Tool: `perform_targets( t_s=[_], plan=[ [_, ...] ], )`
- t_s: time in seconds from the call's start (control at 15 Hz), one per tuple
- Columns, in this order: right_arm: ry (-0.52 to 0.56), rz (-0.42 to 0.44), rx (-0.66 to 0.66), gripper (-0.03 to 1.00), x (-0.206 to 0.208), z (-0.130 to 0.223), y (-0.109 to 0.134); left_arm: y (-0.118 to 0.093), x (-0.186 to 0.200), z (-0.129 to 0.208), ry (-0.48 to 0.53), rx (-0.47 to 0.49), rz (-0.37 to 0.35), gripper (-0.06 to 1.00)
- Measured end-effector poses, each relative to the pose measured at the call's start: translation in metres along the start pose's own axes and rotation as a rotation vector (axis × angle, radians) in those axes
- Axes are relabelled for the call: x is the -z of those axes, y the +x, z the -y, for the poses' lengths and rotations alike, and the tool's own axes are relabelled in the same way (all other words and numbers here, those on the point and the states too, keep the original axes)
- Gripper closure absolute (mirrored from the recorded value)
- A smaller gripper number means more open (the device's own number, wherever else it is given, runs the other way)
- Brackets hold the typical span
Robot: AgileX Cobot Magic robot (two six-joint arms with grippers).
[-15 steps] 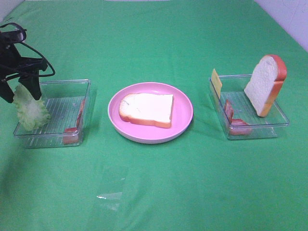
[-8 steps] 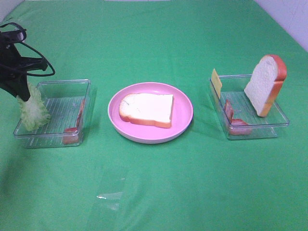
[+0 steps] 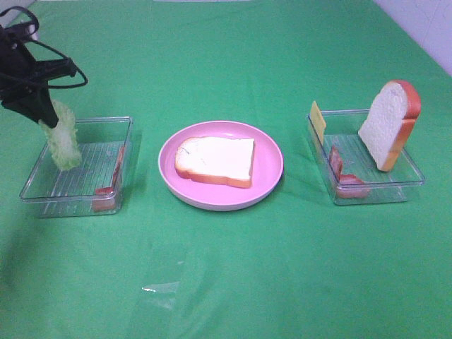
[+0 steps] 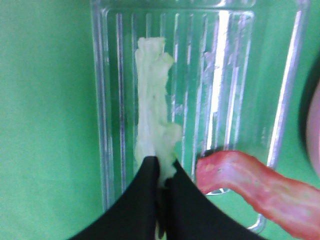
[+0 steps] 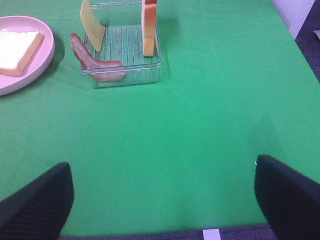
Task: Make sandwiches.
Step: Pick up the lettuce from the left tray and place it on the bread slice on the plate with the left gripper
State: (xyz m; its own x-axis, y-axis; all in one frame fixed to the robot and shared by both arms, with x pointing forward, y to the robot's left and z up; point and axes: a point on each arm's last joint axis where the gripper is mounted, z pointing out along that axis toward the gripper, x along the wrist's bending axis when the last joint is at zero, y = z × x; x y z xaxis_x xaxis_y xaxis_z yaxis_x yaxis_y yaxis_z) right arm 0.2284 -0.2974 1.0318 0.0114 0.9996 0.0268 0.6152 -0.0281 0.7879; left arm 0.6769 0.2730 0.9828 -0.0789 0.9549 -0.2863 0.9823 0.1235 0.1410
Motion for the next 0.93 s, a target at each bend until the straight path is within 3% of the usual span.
perform_targets(
  t_s=[0.47, 0.73, 0.93],
  plan=[
    [0.0, 0.0, 0.0, 0.01, 0.0, 0.0, 0.0, -0.046, 0.077, -0.029, -0.191, -0.062, 0.179, 0.94],
    [0.0, 0.0, 0.0, 0.01, 0.0, 0.0, 0.0, -0.076, 0.073, -0.024, -0.199, -0.124, 0.202, 0.94],
    [0.0, 0.0, 0.0, 0.01, 0.0, 0.0, 0.0, -0.111, 0.068, -0.021, -0.265, -0.172, 0.253, 0.94]
  ],
)
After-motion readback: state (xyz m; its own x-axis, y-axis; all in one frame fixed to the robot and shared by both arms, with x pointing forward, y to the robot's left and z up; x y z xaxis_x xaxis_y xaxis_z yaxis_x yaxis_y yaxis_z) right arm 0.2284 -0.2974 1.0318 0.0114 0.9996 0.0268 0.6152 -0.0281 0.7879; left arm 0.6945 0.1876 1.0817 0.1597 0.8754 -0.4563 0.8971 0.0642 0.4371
